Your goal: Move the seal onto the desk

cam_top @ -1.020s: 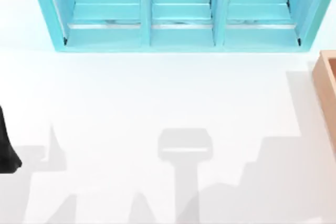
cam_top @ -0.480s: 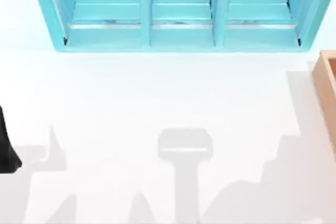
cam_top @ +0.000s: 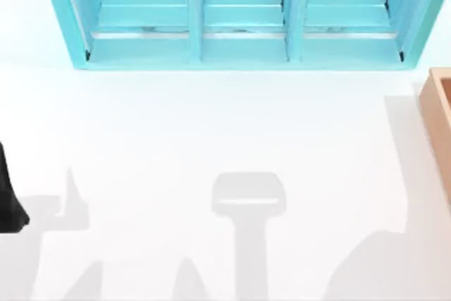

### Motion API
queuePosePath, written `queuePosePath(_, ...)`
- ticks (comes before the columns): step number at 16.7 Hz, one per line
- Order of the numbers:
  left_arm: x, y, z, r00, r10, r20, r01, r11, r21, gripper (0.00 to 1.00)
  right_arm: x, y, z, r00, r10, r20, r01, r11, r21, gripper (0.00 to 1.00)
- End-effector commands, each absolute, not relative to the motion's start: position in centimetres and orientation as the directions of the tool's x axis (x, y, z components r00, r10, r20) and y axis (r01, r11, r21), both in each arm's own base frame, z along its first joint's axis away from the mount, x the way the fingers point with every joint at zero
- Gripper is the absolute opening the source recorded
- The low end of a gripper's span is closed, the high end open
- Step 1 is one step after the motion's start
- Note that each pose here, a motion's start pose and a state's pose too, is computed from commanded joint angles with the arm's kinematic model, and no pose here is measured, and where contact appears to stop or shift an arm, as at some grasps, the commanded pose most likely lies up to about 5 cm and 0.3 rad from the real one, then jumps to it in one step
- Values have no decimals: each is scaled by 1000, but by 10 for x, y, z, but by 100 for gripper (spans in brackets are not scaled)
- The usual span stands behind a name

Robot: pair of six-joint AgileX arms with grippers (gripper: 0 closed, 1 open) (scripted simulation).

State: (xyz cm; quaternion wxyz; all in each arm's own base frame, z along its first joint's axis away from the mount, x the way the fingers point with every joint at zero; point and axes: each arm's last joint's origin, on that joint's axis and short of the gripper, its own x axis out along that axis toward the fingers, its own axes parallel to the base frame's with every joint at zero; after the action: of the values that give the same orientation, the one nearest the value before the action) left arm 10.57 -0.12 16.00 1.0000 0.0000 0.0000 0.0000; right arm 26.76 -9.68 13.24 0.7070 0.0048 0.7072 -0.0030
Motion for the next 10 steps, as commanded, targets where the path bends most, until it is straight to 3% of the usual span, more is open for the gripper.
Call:
queuePosePath(4, 106, -1, 160, 1000, 0, 0, 0, 1000, 0, 100, 268, -97, 132, 0, 3, -1000, 11, 1000, 3, 100)
queuePosePath(10, 106, -1, 160, 1000, 0, 0, 0, 1000, 0, 100, 268, -97, 132, 0, 3, -1000, 11, 1000, 3, 55)
